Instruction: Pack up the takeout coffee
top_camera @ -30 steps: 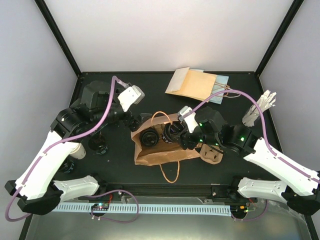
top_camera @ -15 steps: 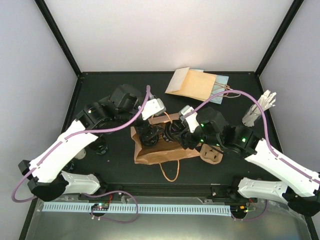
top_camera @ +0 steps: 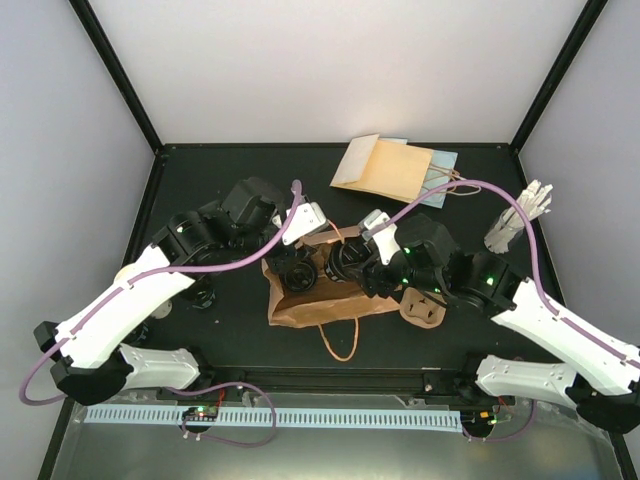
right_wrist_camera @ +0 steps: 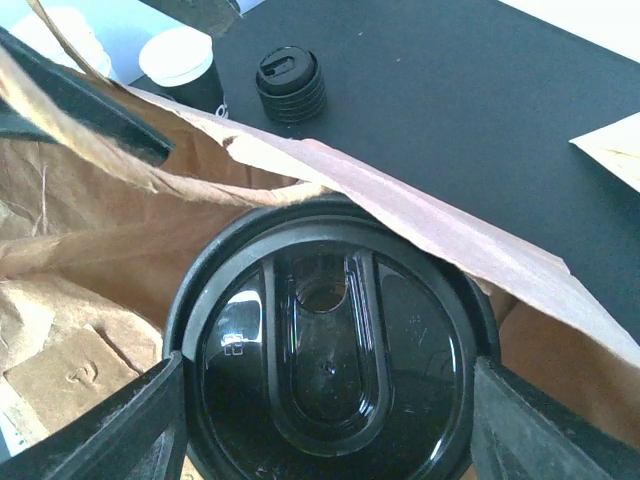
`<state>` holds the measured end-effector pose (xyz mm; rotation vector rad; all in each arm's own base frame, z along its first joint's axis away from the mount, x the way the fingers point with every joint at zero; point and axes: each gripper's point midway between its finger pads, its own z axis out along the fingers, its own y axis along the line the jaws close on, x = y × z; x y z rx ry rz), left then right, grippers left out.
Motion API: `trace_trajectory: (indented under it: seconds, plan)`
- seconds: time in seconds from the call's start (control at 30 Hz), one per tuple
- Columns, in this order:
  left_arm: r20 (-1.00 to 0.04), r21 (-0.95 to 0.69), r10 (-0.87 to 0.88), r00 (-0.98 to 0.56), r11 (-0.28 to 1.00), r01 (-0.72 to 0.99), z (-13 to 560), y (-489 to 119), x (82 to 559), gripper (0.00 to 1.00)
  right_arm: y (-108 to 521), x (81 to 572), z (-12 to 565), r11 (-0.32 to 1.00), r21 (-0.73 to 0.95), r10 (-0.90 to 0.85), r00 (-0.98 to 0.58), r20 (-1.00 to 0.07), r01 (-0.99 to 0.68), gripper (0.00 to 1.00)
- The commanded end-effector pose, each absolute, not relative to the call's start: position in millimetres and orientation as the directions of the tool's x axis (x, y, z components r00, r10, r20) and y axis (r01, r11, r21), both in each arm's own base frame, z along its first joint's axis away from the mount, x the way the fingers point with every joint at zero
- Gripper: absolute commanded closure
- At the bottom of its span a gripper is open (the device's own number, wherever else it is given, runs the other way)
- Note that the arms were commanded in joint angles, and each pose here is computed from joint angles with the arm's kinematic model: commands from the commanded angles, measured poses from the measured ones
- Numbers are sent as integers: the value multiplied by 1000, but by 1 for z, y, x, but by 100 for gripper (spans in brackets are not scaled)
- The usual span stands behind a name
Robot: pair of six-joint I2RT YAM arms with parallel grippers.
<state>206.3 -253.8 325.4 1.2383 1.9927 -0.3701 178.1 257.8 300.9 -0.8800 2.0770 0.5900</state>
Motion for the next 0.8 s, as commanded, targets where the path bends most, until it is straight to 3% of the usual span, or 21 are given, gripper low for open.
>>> trace_trajectory:
  seconds: [0.0,0.2,0.27,0.77]
  plan:
    - [-728,153,634,-262,522,839,327,-253,211,55,254,181,307,664,100,-357,-431,-829,-741,47]
    - [-776,142,578,-251,548,824,340,-254,212,90,255,175,298,638,84,-378,-407,-832,-765,47]
    - [-785,137,566,-253,556,820,340,-254,212,97,257,171,293,628,75,-386,-394,-834,-775,47]
    - [-798,113,546,-256,552,826,335,-257,208,98,264,172,304,619,-117,-455,-233,-859,-776,51]
